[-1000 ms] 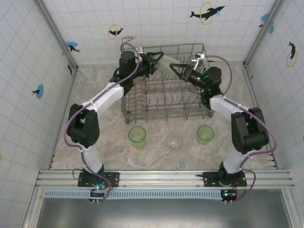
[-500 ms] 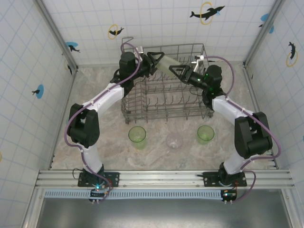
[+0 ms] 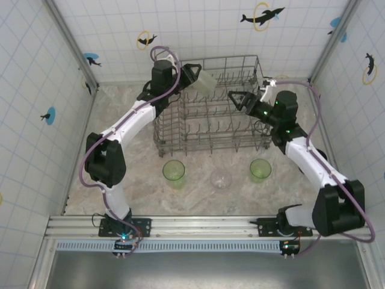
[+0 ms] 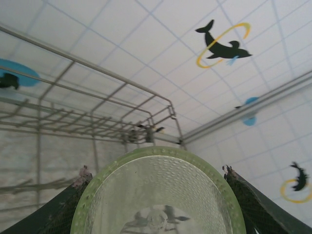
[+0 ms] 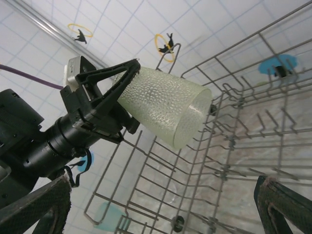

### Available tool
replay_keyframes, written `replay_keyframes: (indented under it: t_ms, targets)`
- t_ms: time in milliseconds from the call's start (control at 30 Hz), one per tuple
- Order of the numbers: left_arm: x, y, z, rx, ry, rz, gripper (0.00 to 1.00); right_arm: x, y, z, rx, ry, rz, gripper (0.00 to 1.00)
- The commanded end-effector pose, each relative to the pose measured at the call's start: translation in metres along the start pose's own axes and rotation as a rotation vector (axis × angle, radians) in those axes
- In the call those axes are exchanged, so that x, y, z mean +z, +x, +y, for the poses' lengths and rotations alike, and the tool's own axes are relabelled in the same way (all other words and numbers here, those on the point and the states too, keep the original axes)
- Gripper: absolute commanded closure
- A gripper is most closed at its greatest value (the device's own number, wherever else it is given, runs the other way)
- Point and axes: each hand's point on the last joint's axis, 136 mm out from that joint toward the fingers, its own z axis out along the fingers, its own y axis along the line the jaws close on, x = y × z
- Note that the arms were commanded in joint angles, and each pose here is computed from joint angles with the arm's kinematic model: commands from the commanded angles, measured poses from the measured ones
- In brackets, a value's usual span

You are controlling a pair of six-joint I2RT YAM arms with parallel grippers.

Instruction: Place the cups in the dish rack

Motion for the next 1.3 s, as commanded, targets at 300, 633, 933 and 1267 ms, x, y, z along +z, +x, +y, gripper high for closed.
replay_keyframes:
  t_ms: [300, 633, 933, 1267]
  targets:
    - [0.027, -0.012, 0.025, 0.263, -0.134, -0.048, 1.00, -0.044, 0.007, -0.014, -0.153, 0.209, -0.027, 0.00]
    - [0.057, -0.013, 0.046, 0.383, -0.217, -0.065, 1.00, -0.063, 0.013, -0.014, -0.192, 0.240, -0.045, 0.00]
    - [0.071, -0.011, 0.049, 0.442, -0.239, -0.094, 1.00, -0.069, 0.020, -0.017, -0.188, 0.259, -0.031, 0.00]
    - [0.084, 0.005, 0.056, 0.450, -0.252, -0.084, 1.00, -0.071, 0.024, -0.021, -0.179, 0.270, -0.029, 0.00]
